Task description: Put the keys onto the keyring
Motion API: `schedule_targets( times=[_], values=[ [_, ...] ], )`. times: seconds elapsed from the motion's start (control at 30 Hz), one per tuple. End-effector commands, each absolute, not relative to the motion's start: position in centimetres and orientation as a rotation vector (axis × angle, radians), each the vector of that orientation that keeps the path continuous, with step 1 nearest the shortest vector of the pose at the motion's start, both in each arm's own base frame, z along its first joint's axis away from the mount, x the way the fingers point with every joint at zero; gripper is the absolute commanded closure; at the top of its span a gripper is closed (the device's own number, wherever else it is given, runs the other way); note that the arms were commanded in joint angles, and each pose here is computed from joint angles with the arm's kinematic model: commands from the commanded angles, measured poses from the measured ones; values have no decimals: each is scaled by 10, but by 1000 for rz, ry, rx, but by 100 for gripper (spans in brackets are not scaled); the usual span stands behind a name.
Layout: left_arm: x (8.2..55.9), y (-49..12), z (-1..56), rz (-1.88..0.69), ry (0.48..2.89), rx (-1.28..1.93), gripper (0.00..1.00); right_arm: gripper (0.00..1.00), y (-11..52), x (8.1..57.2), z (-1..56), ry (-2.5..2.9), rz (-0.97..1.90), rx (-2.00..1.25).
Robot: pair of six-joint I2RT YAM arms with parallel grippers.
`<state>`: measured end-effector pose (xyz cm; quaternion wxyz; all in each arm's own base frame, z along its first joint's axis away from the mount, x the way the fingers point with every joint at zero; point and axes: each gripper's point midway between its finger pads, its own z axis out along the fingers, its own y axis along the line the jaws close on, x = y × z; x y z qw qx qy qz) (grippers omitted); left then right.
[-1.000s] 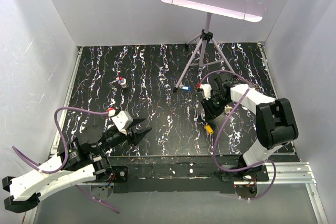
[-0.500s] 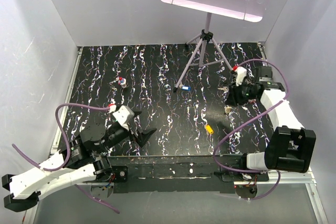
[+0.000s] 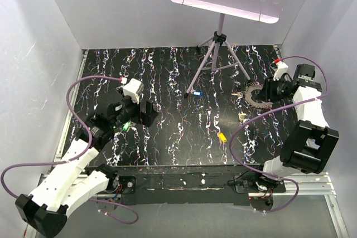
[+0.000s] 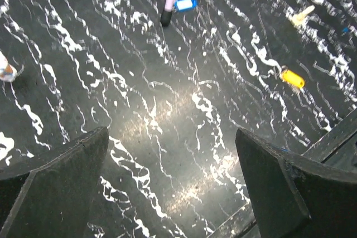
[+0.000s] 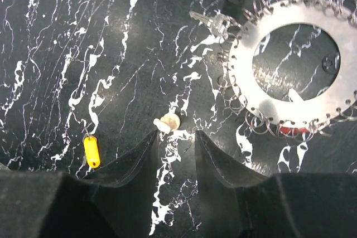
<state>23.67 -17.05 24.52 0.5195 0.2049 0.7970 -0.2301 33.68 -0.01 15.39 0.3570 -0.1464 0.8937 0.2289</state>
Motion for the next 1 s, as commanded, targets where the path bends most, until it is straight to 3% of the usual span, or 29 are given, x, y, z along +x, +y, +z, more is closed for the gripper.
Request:
schedule_targets(
  times=[0.0, 0.4, 0.97],
  values=[
    [228, -171, 233, -582, 1961, 568, 2, 60, -15, 344, 154, 2351, 598, -198],
    [230, -157, 228, -511, 1903, 519, 2, 62, -53, 354, 125, 2452, 576, 67],
    [230, -154, 227, -498, 1901, 510, 2, 62, -34, 342, 114, 2446, 714, -16]
  ],
)
